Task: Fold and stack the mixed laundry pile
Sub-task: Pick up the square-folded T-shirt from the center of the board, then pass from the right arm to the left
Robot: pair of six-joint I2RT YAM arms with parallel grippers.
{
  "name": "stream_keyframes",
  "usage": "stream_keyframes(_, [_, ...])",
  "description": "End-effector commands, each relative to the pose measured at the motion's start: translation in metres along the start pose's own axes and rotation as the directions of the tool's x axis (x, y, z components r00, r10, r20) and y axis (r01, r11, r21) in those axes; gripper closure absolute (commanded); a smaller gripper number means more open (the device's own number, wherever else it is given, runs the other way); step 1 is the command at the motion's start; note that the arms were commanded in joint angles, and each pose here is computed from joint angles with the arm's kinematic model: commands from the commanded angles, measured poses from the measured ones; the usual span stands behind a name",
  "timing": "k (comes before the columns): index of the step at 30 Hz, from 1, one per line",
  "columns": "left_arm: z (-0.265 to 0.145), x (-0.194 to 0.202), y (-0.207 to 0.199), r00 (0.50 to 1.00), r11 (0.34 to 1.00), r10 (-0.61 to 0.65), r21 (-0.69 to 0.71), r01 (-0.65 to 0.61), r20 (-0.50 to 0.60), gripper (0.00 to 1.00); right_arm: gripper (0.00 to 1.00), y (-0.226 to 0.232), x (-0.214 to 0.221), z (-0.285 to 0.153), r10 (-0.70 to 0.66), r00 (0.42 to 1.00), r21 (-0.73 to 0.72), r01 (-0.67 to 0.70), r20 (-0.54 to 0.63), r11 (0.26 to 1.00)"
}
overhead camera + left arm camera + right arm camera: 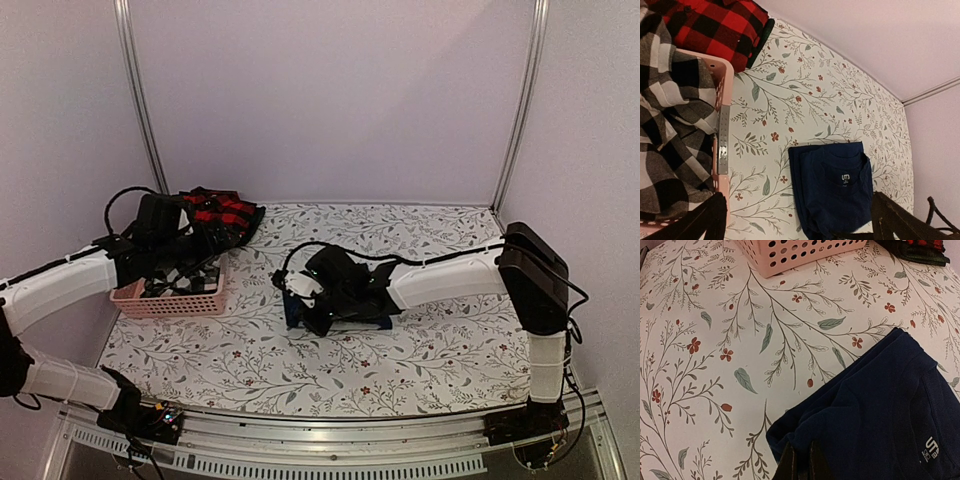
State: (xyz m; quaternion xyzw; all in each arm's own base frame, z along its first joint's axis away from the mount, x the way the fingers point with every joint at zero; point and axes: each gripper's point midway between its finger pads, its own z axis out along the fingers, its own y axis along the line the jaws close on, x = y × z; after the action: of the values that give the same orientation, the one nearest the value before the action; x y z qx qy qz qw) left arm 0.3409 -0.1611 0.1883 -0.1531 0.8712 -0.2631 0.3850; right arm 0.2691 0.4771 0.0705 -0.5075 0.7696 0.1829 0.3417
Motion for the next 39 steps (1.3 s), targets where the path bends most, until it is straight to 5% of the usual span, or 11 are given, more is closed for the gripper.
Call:
stream_keyframes(1, [0.011,0.038,0.001,0.993,0.998,-0.043,0.029,0.047,-0.114,0.00,1.00,-0.008,-0.014,-0.017,0.019,0.998,0.018,-0.020,0.058,1.000])
stream_keyframes(18, [0.095,0.149,-0.040,0.906,0.978,-0.176,0.033,0.204,-0.386,0.00,1.00,-0.026,-0.038,-0.049,0.017,0.983,0.107,-0.037,0.181,0.994])
stream_keyframes(39, [0.119,0.182,-0.035,0.854,0.928,-0.318,0.047,0.368,-0.411,0.00,1.00,0.006,-0.025,-0.037,-0.065,0.985,0.068,0.054,0.159,0.996])
